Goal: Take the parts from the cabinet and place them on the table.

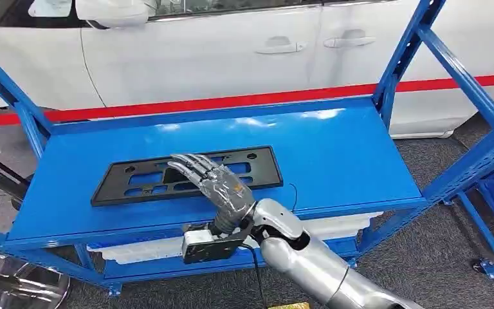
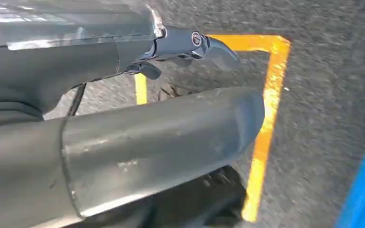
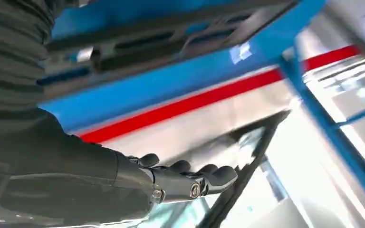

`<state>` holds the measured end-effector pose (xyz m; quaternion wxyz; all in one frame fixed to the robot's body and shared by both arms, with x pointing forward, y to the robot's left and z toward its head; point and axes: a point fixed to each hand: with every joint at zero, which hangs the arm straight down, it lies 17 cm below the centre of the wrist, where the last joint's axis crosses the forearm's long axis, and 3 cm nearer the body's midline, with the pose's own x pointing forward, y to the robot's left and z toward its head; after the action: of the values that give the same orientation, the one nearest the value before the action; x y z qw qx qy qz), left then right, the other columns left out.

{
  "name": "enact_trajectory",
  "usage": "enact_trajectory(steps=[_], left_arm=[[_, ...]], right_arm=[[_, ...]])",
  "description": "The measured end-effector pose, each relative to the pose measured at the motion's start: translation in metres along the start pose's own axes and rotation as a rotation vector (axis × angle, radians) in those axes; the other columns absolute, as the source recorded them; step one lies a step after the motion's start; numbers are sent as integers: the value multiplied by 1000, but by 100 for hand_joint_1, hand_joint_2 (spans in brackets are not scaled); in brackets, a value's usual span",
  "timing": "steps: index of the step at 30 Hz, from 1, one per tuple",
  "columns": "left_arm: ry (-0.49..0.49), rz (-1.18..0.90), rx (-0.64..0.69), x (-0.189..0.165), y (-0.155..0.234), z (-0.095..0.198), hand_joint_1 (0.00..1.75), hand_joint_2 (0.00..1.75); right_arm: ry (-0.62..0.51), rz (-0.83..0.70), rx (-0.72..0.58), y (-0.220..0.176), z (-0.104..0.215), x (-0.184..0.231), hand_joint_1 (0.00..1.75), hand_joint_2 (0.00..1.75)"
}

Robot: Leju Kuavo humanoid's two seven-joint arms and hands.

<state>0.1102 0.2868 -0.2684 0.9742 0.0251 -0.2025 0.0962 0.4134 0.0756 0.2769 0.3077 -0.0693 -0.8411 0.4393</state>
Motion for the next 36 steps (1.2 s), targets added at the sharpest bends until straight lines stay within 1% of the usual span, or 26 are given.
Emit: enact_trajectory(steps=[4, 5, 9, 11, 16, 20, 22, 25, 30, 36], left_arm=[[45, -32, 2, -6, 5, -1, 0, 0], [48, -36, 2, -5, 5, -1, 0, 0], [72, -51, 8, -11, 9, -1, 0, 0], [70, -55, 12, -9, 11, -1, 0, 0], [73, -69, 17, -11, 16, -1, 0, 0], [66, -88, 13, -8, 16, -2, 0, 0], [58, -91, 14, -7, 17, -2, 0, 0], [53, -95, 14, -6, 18, -2, 0, 0], [50, -98, 20, -7, 22, -1, 0, 0], [44, -99, 22, -4, 23, -2, 0, 0]], right_arm=[[14, 225, 3, 12, -24, -9, 0, 175], [17, 244, 17, 18, -26, -11, 0, 175], [59, 286, 102, 50, -25, -27, 0, 175], [85, 318, 139, 62, -23, -37, 0, 175], [161, 370, 219, 87, -9, -65, 0, 175], [178, 393, 245, 92, -12, -71, 0, 175], [195, 399, 277, 99, -5, -80, 0, 175], [202, 423, 285, 99, -6, -84, 0, 175], [217, 490, 265, 101, -1, -90, 0, 175], [218, 504, 262, 102, -3, -89, 0, 175]])
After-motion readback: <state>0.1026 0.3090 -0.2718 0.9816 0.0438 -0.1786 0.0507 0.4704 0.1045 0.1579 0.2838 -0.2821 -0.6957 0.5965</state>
